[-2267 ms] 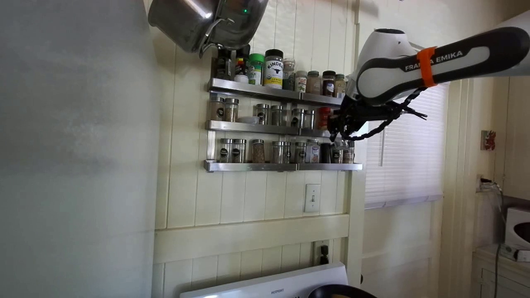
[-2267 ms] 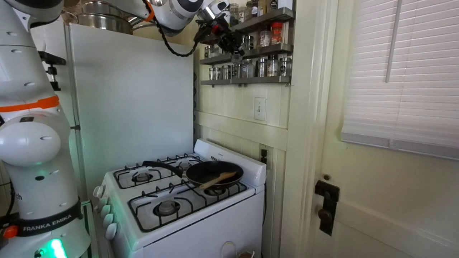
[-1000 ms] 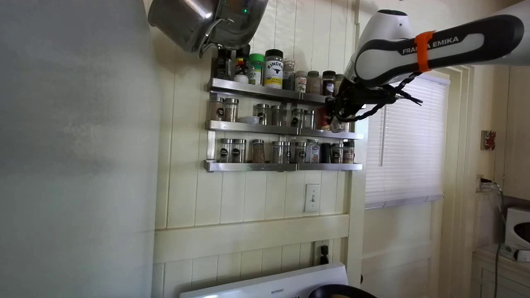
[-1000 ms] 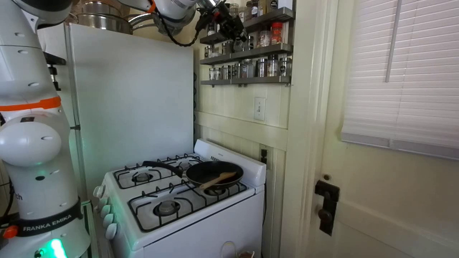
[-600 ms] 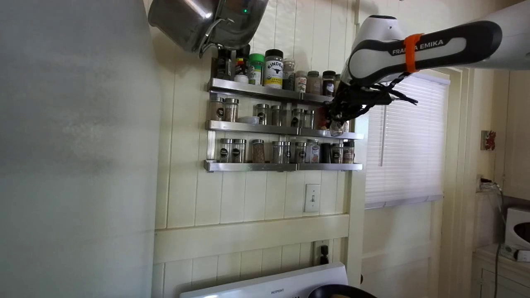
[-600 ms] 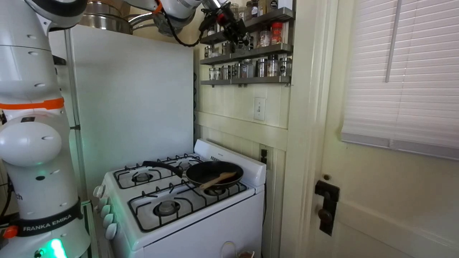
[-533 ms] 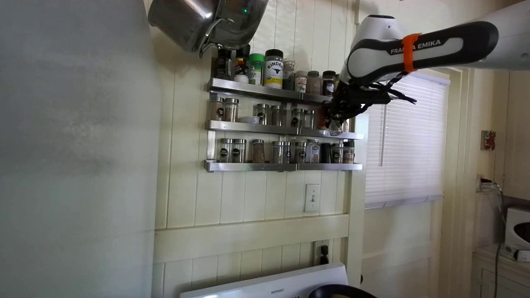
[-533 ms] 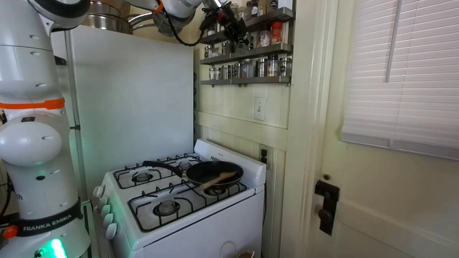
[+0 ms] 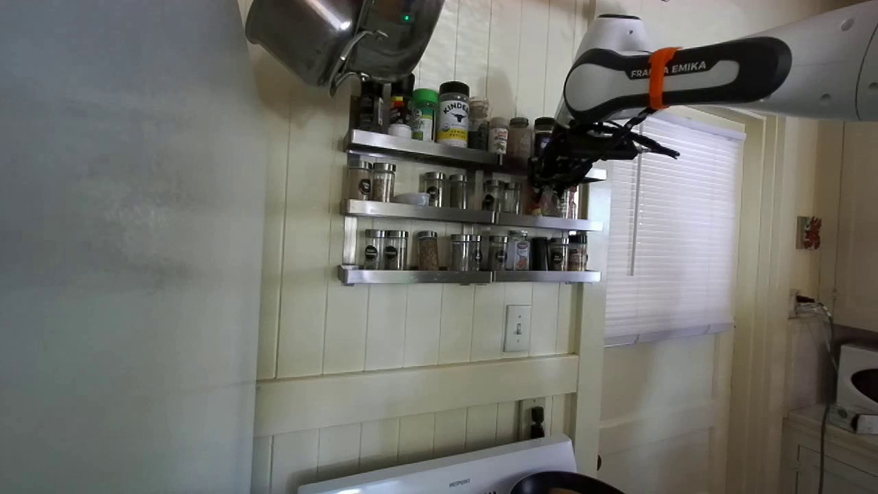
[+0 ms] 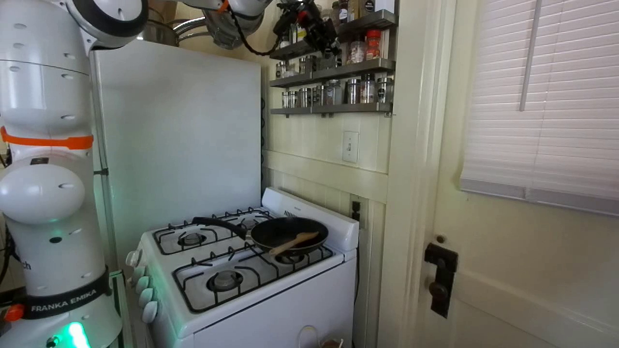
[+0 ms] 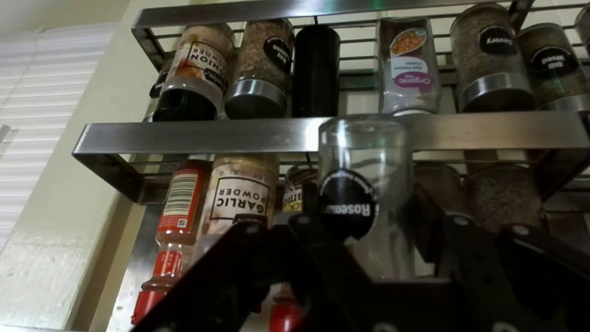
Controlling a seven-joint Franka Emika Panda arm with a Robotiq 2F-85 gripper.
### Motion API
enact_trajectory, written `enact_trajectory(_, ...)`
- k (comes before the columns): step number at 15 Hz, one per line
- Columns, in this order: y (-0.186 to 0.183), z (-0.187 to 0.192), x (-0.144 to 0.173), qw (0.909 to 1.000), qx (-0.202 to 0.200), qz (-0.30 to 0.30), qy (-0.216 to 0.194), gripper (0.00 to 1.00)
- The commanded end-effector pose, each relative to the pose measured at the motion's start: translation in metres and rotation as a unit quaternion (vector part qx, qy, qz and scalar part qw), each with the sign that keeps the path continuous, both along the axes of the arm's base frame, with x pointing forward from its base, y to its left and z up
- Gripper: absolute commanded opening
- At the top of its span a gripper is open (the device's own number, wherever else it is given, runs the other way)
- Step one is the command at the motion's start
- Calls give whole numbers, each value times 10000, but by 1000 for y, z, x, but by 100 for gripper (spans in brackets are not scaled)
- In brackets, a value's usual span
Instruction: Put the spice bottle on the stove
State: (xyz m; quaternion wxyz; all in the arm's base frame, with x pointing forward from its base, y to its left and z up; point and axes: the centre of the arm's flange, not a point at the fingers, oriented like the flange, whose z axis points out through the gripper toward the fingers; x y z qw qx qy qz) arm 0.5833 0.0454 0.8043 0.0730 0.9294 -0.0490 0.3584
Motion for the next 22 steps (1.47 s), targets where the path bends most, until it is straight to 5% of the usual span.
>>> enact_trajectory(1,-1,12,18,10000,89,0,-33,23)
enact_trajectory(22,19,-34,-16,9909,-269,285,-1284,23)
